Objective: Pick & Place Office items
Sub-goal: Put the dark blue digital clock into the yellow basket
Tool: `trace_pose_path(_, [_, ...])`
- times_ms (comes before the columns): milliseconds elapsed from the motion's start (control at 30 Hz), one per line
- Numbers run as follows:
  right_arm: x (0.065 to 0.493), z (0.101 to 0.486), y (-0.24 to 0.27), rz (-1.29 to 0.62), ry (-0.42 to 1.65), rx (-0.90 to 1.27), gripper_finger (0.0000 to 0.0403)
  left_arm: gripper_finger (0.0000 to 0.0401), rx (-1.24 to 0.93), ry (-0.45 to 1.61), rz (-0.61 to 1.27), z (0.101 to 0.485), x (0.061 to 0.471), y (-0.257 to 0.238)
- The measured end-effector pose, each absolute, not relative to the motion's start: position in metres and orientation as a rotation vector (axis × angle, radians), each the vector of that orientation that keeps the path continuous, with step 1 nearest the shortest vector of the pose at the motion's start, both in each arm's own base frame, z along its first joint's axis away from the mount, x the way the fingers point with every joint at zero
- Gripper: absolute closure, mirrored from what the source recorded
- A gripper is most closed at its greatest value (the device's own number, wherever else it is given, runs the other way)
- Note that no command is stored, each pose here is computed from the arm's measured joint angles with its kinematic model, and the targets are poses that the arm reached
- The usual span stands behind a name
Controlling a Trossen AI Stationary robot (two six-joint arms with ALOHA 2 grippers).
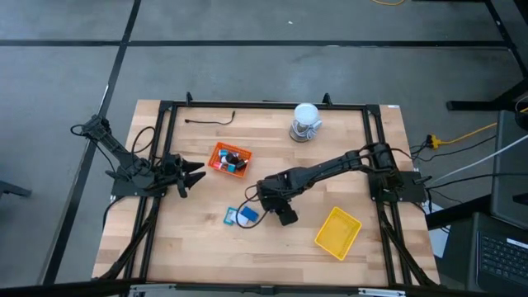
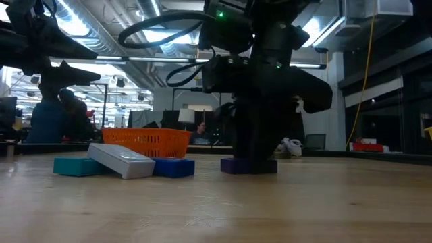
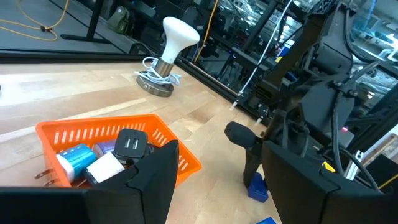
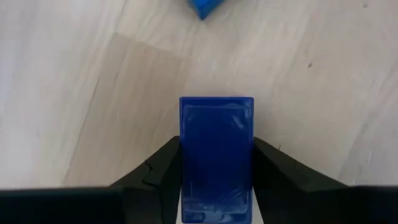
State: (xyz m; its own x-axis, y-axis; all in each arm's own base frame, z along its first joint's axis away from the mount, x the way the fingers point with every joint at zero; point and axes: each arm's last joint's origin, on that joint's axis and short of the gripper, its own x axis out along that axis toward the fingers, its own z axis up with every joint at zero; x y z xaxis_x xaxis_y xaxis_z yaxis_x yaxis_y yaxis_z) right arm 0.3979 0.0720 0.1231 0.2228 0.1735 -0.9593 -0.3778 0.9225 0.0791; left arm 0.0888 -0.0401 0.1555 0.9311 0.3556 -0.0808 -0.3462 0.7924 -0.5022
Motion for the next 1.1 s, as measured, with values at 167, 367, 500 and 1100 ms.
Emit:
trace_pose_path(167, [0.403, 0.128, 0.065, 0.319, 1.296, -0.068, 0.0250, 0.0177, -0.537, -0.019, 0.379, 0.155, 0.089, -0.040])
trace_pose_path(367, [0.413, 0.156, 0.058, 0.320, 1.355, 0.036, 0.0250, 0.0177, -0.537, -0.020, 0.381, 0.155, 0.089, -0.040])
trace_pose_path(500, [0.398, 0.179, 0.061, 0.339, 1.457, 0.046, 0.0250, 0.0177, -0.537, -0.020, 0.381, 0.155, 0.089, -0.040])
trace_pose_path(1100, [0.239, 0.221, 0.128, -0.262, 1.248, 0.634, 0.0251, 0.0177, -0.536, -0.016, 0.364, 0.156, 0.089, -0.041])
